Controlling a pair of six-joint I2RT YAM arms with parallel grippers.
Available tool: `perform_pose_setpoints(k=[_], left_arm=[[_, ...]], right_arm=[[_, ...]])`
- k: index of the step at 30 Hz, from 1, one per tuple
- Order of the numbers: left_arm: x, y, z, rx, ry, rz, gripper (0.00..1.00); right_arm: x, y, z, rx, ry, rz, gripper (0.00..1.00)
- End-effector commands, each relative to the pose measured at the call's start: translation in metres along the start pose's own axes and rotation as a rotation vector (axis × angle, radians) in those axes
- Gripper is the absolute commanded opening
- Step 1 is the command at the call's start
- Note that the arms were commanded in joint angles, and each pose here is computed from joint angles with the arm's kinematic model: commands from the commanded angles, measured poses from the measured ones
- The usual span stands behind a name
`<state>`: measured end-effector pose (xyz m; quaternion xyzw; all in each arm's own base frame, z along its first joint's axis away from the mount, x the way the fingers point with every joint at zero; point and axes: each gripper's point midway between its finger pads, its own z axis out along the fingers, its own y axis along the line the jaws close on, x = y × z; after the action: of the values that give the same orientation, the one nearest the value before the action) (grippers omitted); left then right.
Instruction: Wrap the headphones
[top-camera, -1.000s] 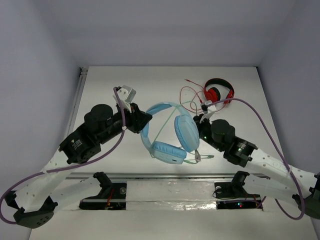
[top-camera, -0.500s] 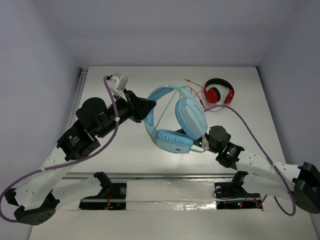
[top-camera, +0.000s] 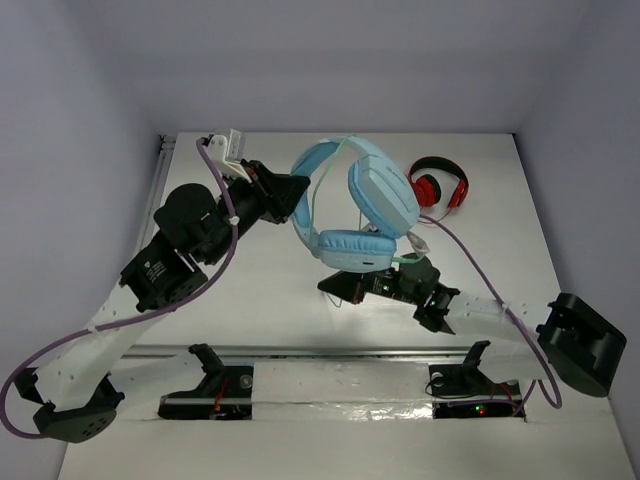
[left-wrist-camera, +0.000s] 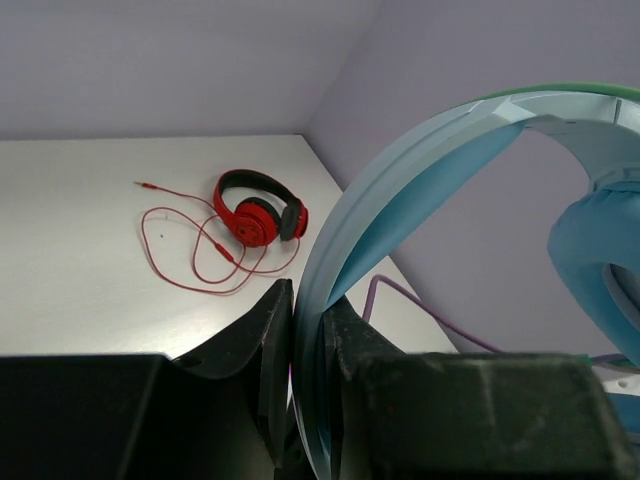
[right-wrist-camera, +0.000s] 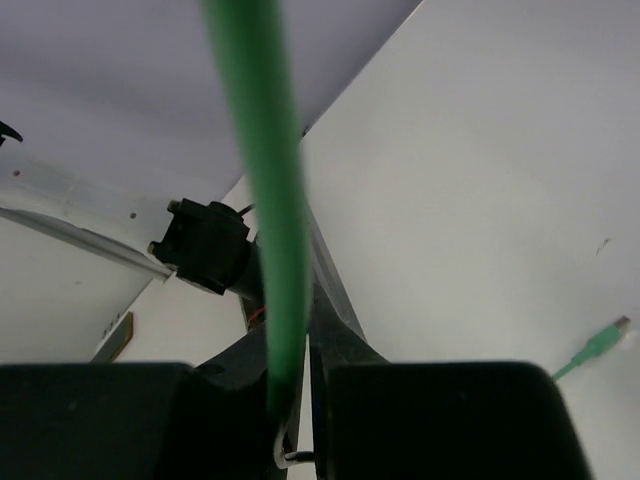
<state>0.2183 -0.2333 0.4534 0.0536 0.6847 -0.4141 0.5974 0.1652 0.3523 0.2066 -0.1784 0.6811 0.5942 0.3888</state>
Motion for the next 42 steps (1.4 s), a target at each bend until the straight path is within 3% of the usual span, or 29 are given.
perform_pose_setpoints(k=[1, 11, 16, 23, 28, 32, 37, 39, 42], left_arm=[[-0.075, -0.026, -0.009, 0.055, -0.247, -0.095, 0.0], [-0.109, -0.003, -0.011, -0.084, -0.415, -0.104, 0.0], [-0.117, 0.019, -0.005, -0.233, -0.427, -0.013, 0.0], [-0.07, 0.039, 0.025, -0.346, -0.163, 0.161, 0.0], [-0.023, 0.034, 0.026, -0.258, 0.059, 0.198, 0.0], [0.021, 0.039, 0.005, -0.216, 0.237, 0.2, 0.0], [0.061, 0.048, -0.027, -0.179, 0.371, 0.176, 0.0], [0.086, 0.061, -0.042, -0.206, 0.472, 0.188, 0.0], [0.096, 0.076, -0.053, -0.269, 0.518, 0.205, 0.0]], right_arm=[[-0.01, 0.016, -0.001, -0.08, -0.044, 0.008, 0.09], [0.018, 0.015, 0.001, -0.023, 0.029, 0.031, 0.02], [0.031, 0.023, 0.003, -0.024, 0.052, 0.037, 0.01], [0.032, 0.011, -0.001, 0.038, 0.03, 0.028, 0.0], [0.007, -0.03, -0.007, 0.297, -0.067, -0.038, 0.0], [-0.019, -0.06, -0.019, 0.478, -0.151, -0.059, 0.0], [-0.044, -0.1, -0.04, 0.623, -0.226, -0.007, 0.0], [-0.067, -0.106, -0.049, 0.674, -0.281, -0.018, 0.0], [-0.092, -0.105, -0.062, 0.718, -0.344, -0.046, 0.0]])
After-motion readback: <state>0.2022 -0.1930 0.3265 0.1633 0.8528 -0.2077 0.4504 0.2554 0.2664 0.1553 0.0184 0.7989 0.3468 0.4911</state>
